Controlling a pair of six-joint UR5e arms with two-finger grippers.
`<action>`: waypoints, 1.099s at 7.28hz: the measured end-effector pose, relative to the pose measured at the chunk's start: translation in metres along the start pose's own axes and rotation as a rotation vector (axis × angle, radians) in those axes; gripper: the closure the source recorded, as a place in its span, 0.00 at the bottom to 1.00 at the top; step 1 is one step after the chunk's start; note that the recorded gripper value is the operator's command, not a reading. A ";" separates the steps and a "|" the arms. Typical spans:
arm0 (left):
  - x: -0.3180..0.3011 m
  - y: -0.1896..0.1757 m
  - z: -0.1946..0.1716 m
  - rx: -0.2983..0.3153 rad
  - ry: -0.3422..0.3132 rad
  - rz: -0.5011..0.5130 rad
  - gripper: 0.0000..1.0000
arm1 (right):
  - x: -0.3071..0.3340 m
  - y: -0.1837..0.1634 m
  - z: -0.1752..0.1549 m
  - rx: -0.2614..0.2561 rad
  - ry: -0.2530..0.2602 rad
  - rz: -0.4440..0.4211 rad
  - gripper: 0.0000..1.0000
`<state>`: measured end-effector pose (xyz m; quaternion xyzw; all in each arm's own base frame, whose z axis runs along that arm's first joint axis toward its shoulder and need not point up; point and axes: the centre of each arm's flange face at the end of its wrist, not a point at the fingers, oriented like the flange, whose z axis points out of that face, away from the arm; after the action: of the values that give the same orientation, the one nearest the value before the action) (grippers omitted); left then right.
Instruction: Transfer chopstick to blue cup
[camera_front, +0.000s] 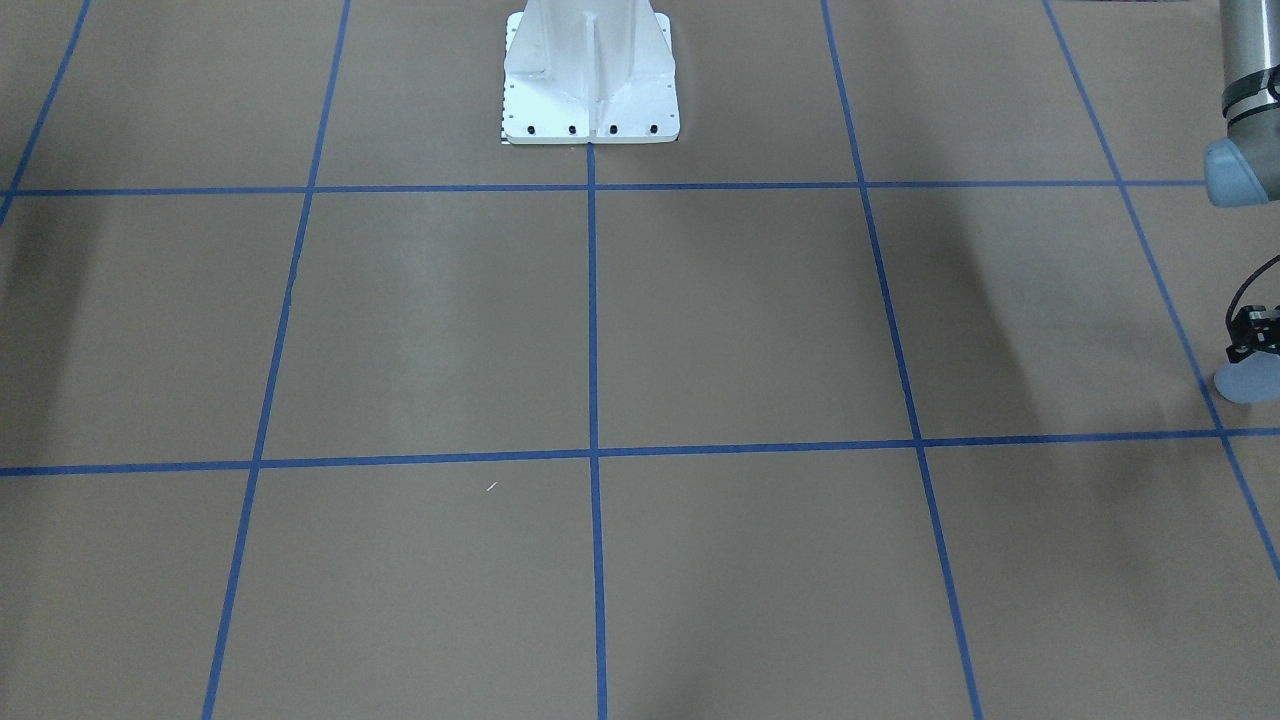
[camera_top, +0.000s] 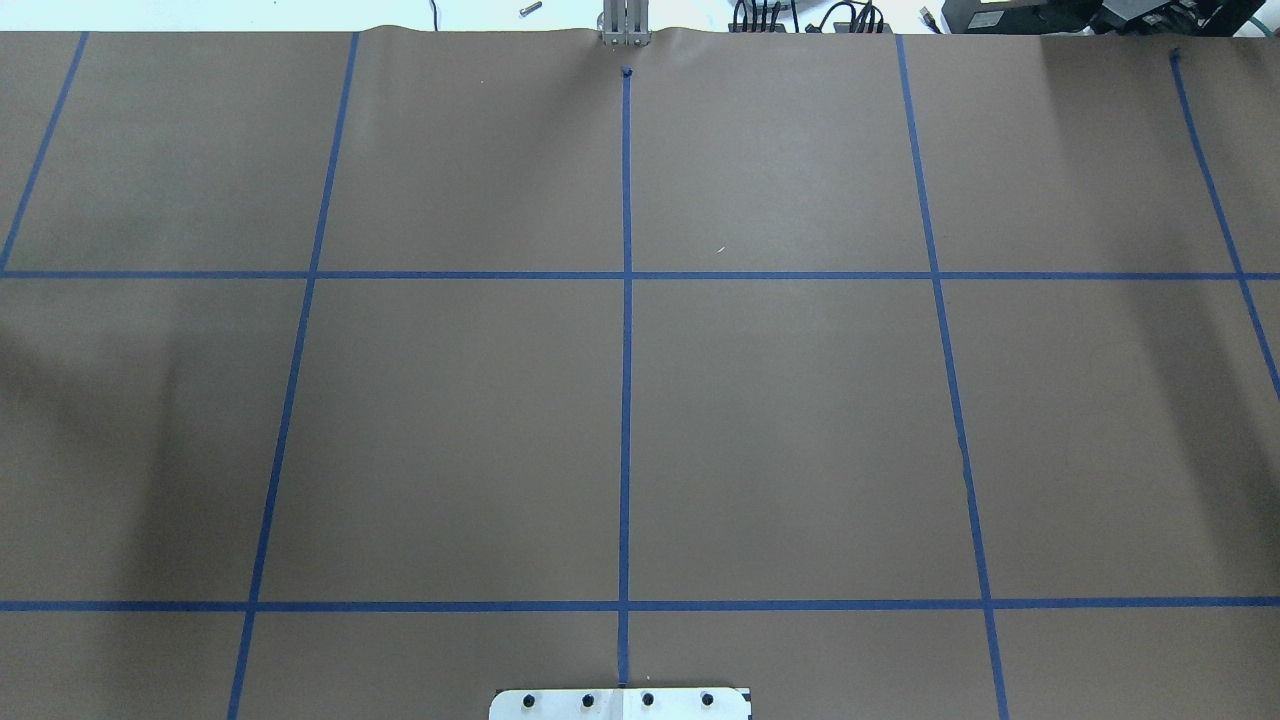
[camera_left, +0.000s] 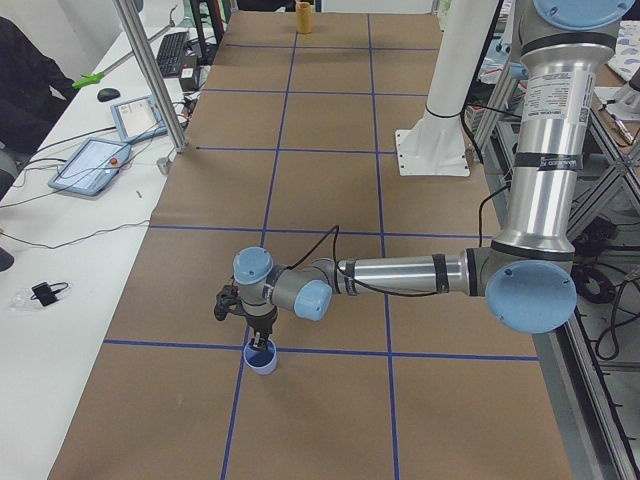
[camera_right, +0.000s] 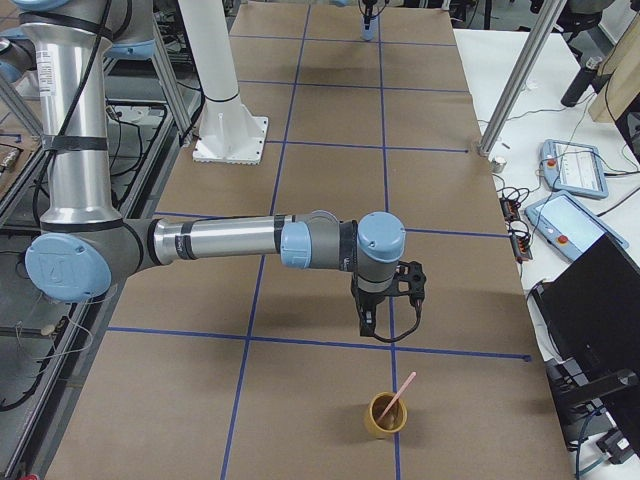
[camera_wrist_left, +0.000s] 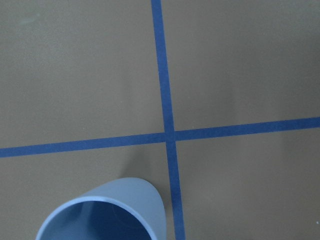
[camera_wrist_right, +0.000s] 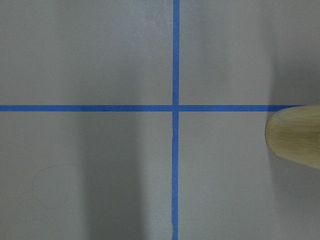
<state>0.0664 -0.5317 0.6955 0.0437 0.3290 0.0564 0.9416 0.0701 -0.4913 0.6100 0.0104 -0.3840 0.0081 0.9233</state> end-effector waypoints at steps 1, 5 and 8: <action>-0.001 0.003 0.000 -0.002 -0.001 0.017 1.00 | 0.000 0.000 0.000 0.000 0.000 0.001 0.00; 0.023 -0.027 -0.048 0.015 -0.004 0.017 1.00 | 0.000 -0.001 0.000 0.000 -0.001 0.001 0.00; 0.163 -0.125 -0.162 -0.029 -0.017 -0.074 1.00 | -0.002 0.000 -0.001 0.001 -0.013 0.001 0.00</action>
<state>0.1022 -0.6265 0.4539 0.0184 0.3213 0.0257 0.9464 0.0691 -0.4913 0.6081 0.0107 -0.3902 0.0088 0.9206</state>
